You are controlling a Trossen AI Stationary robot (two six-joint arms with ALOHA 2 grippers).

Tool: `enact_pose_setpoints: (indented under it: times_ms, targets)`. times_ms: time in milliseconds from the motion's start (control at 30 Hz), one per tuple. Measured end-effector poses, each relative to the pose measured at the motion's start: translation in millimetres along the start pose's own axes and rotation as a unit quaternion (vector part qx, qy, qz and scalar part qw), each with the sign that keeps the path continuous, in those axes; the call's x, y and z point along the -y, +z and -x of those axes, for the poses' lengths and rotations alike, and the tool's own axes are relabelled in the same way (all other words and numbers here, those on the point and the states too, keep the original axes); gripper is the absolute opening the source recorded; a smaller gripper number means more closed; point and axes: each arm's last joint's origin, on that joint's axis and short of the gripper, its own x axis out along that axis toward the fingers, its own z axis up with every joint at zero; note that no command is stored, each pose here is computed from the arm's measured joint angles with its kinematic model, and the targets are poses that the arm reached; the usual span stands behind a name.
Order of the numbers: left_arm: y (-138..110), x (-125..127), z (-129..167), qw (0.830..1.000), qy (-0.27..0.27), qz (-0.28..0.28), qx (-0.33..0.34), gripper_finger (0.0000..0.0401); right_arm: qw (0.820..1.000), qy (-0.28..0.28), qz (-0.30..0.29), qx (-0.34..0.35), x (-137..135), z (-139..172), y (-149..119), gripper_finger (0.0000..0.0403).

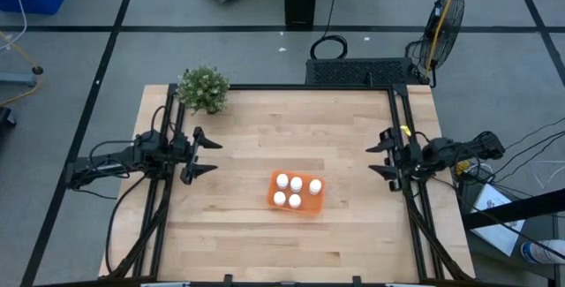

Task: Pick and place pill bottles into a basket
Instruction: Return to Home Position

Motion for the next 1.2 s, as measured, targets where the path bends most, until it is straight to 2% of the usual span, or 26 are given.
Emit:
enact_pose_setpoints:
  times_ms: [367, 633, 1200]
  targets:
    - [-0.1, 0.4, 0.0, 1.0, -0.006, 0.006, -0.001, 0.034, 0.991, 0.028, -0.027, -0.128, -3.1, 3.2, -25.0, 0.0212]
    - [0.0, 0.7, 0.0, 1.0, -0.013, 0.005, -0.002, 0.0348, 0.987, 0.059, -0.035, -0.144, -5.0, 4.3, -28.1, 0.0212]
    - [0.0, 0.8, 0.0, 1.0, -0.013, 0.01, -0.002, 0.0349, 0.987, -0.049, -0.017, -0.151, 5.0, 3.9, -30.5, 0.0212]
